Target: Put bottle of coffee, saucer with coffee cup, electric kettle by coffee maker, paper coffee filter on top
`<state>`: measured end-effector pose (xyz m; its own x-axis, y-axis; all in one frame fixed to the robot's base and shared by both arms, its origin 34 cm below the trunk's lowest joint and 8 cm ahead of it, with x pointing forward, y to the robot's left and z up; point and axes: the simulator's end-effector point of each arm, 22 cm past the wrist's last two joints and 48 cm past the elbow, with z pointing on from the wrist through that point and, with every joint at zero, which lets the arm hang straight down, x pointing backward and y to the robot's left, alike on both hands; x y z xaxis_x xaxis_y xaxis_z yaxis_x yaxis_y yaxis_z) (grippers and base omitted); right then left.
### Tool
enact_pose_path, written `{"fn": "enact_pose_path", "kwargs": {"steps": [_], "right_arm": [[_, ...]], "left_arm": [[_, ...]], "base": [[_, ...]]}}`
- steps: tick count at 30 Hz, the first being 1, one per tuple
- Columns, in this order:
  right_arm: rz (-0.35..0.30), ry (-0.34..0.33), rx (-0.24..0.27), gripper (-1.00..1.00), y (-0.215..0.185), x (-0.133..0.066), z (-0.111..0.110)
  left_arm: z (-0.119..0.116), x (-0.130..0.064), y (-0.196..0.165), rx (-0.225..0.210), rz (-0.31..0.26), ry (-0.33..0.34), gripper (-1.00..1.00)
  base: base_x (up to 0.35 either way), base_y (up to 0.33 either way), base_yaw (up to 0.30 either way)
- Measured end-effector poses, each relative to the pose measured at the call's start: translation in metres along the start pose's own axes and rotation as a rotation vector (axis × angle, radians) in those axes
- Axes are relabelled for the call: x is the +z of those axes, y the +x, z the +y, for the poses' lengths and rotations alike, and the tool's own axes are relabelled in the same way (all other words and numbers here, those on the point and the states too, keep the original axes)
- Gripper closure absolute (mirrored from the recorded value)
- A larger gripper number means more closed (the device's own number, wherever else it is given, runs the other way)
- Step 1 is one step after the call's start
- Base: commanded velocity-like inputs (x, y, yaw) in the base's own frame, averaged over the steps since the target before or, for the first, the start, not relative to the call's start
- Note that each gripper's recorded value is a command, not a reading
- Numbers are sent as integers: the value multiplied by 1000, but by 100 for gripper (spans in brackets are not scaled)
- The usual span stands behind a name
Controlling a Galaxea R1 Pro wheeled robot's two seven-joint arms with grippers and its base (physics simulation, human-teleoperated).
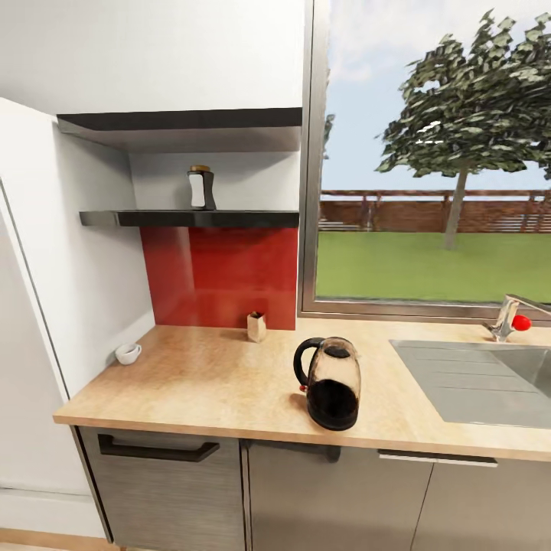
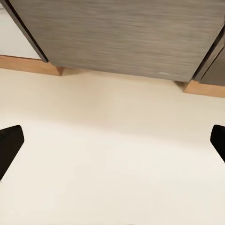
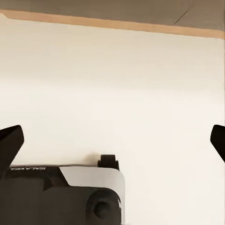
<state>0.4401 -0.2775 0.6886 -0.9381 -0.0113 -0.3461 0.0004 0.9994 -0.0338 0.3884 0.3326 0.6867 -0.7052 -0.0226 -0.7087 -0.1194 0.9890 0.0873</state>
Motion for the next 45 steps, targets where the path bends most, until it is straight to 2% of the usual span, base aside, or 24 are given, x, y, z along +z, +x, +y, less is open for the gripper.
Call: {"fn": "enact_pose_path", "kwargs": {"steps": [4,6,7,8,9,11,13,14,15,17,19,20,21,22,24,27,30,36,38,40,42,43,44,45], "right_arm": [[-101,82,-18,-100,-62,-27,-18],[-170,123,-25,-100,-108,-59,-36],[-198,145,-26,-100,-139,-89,-56],[-190,174,-58,-100,-168,-137,-89],[-299,172,-97,-100,-208,-185,-89],[-353,200,-113,-100,-230,-216,-106],[-498,199,-104,-100,-300,-286,-140],[-519,186,-104,-100,-311,-298,-144],[-568,179,-107,-100,-334,-326,-156],[-794,135,-104,-100,-415,-440,-172],[-906,141,-98,-100,-448,-501,-180],[-937,144,-93,-100,-456,-519,-183],[-995,160,-75,-100,-474,-555,-192],[-1029,164,-58,-100,-484,-578,-199],[-1061,164,-14,-100,-502,-607,-213],[-1071,148,41,-100,-528,-630,-220],[-1013,140,55,-100,-572,-644,-203],[-853,166,-49,-100,-619,-657,-139],[-865,187,-83,-100,-630,-681,-125],[-883,173,-119,-100,-637,-715,-104],[-895,157,-149,-100,-641,-735,-84],[-911,116,-214,-100,-643,-751,-47],[-912,105,-241,-100,-644,-752,-36],[-907,71,-301,-100,-642,-752,-17]], "left_arm": [[6,-1,4,-4,7,-26,-100],[8,-2,9,-13,17,-36,-100],[10,-3,18,-23,37,-43,-100],[14,-5,28,-29,61,-53,-100],[17,-6,31,-29,67,-60,-100],[23,-7,36,-27,78,-70,-100],[28,-12,55,-24,120,-80,-100],[28,-13,59,-23,128,-80,-100],[28,-15,65,-22,141,-80,-100],[30,-19,74,-30,156,-88,-100],[37,-20,73,-71,137,-114,-100],[40,-20,74,-85,135,-123,-100],[47,-23,78,-120,136,-146,-100],[51,-24,80,-136,139,-158,-100],[56,-25,83,-151,142,-172,-100],[59,-26,85,-160,144,-180,-100],[60,-27,86,-165,145,-184,-100],[61,-27,87,-166,147,-186,-100],[61,-27,87,-166,147,-185,-100],[61,-27,87,-166,148,-185,-100],[61,-27,88,-165,149,-185,-100],[62,-28,88,-166,151,-186,-100],[62,-28,89,-166,153,-187,-100],[63,-29,90,-164,155,-189,-100]], "base": [[0,0,0],[0,0,0],[0,0,0],[0,0,0],[0,0,0],[0,0,0],[0,0,0],[0,0,0],[0,0,0],[0,0,0],[0,0,0],[0,0,0],[0,0,0],[0,0,0],[0,0,0],[0,0,0],[0,0,0],[0,0,0],[0,0,0],[0,0,0],[0,0,0],[0,0,0],[0,0,0],[0,0,0]]}}
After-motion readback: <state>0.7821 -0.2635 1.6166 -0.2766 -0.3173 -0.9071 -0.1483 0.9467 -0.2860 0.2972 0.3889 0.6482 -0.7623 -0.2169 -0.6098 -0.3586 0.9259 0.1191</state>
